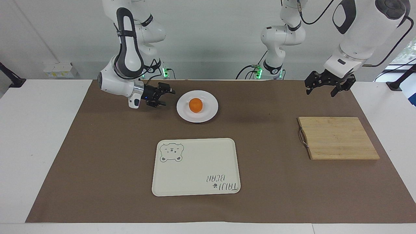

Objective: Place orange and plate with both arms
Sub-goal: 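Retract the left gripper while the right gripper reaches the plate rim, then grip the white plate rim with the right gripper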

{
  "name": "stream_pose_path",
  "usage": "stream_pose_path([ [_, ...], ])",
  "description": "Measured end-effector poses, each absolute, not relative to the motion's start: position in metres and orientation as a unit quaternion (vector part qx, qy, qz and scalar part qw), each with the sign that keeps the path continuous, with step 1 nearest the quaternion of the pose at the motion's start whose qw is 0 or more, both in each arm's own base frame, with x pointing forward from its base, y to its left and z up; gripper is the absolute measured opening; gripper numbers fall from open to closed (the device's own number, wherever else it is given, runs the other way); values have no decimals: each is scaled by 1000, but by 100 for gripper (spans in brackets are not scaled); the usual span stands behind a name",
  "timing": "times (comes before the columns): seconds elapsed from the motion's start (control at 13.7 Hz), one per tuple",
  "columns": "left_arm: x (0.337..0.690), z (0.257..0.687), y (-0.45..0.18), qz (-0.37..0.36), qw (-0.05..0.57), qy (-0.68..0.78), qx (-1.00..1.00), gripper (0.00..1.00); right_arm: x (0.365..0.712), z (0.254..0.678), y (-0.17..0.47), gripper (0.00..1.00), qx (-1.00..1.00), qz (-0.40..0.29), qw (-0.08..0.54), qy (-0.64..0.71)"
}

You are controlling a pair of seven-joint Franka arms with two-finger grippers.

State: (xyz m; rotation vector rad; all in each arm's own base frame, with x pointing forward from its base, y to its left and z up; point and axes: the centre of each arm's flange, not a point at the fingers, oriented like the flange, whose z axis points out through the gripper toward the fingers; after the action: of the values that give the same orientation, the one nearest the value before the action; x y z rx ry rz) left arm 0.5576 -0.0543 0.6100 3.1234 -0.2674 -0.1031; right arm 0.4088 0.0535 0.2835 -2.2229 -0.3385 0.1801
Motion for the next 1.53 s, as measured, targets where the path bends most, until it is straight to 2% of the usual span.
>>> stream_pose_path([
  [0.36, 559, 609, -42, -32, 11, -73, 997, 100, 395, 254, 74, 100, -886, 77, 445, -103],
  [0.8, 566, 612, -38, -7, 17, -58, 998, 100, 387, 245, 90, 100, -888, 79, 444, -91],
  [0.87, 566, 612, -38, -6, 17, -58, 998, 100, 387, 245, 90, 93, -889, 83, 443, -84],
  [1.17, 566, 612, -38, -4, 17, -59, 998, 100, 387, 244, 90, 45, -890, 94, 441, -63],
  [1.38, 566, 612, -38, -3, 17, -59, 998, 100, 386, 244, 90, 16, -891, 99, 439, -52],
  [1.46, 567, 613, -38, -3, 17, -59, 998, 100, 387, 244, 90, 7, -891, 100, 441, -48],
  [1.53, 567, 613, -38, -3, 17, -59, 998, 100, 387, 246, 91, 5, -889, 99, 445, -47],
])
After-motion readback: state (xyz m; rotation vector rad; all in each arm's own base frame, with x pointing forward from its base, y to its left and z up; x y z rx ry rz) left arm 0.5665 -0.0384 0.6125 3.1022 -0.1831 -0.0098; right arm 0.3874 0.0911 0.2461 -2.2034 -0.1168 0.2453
